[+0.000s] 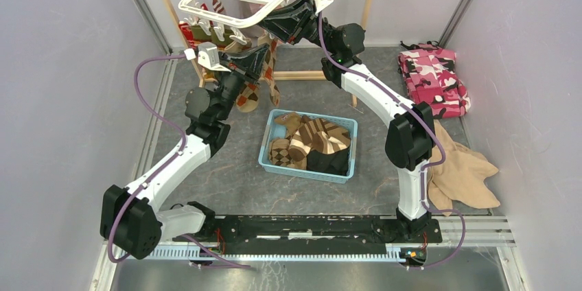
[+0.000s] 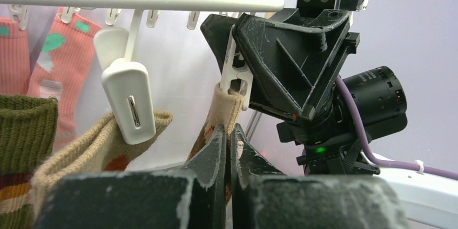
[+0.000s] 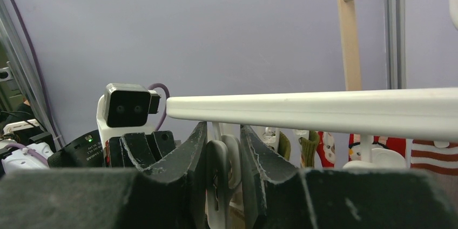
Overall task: Clip the socks to the hanger
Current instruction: Clamp the sock onto the hanger.
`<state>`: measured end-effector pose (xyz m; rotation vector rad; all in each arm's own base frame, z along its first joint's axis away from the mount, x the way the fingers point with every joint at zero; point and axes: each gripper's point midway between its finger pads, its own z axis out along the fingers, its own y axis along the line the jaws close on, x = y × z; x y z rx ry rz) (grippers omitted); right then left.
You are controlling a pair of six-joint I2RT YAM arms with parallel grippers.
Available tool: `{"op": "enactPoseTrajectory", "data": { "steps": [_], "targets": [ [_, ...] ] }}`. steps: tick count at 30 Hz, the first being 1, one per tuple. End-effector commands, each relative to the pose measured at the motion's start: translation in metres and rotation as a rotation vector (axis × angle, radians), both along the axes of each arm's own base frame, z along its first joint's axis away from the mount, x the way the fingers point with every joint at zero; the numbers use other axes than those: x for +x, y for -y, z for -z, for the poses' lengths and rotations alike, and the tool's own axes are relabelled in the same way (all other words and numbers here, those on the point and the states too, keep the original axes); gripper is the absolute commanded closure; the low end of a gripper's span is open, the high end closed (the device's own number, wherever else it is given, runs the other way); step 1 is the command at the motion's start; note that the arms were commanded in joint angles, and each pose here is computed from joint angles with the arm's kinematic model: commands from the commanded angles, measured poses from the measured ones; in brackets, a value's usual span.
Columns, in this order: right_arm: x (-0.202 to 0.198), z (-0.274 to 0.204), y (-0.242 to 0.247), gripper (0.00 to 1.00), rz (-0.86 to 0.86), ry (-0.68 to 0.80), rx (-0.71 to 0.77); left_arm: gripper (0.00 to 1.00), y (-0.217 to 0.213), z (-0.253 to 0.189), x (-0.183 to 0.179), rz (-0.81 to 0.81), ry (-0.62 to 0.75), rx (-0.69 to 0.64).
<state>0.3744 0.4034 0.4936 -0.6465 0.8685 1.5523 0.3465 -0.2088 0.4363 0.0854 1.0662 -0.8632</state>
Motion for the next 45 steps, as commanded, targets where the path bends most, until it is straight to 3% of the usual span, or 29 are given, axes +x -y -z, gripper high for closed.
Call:
{"op": "enactPoseTrajectory", "data": {
  "steps": [1,11,17,26,37,45],
  "targets": [
    [-0.019,-0.027,0.010,1.00,0.001,0.052,0.041,0.98,-0.009,-0.041,-0.012,0.015,0.083,-0.107],
    [-0.019,-0.026,0.011,0.97,0.003,0.048,0.041,0.98,-0.003,-0.040,-0.012,0.057,0.072,-0.132],
    [-0.024,-0.028,0.015,0.69,0.005,0.056,0.050,0.97,-0.006,-0.038,-0.011,0.044,0.058,-0.137],
    [-0.031,-0.031,0.020,0.50,0.009,0.067,0.052,0.92,-0.011,-0.038,-0.012,0.029,0.042,-0.142],
    [-0.051,-0.023,0.041,0.23,0.085,0.094,0.022,0.57,-0.028,-0.038,-0.036,0.002,0.019,-0.140],
    [-0.066,0.010,0.066,0.17,0.180,0.090,-0.058,0.34,-0.042,-0.021,-0.073,-0.003,-0.009,-0.056]
  ]
}}
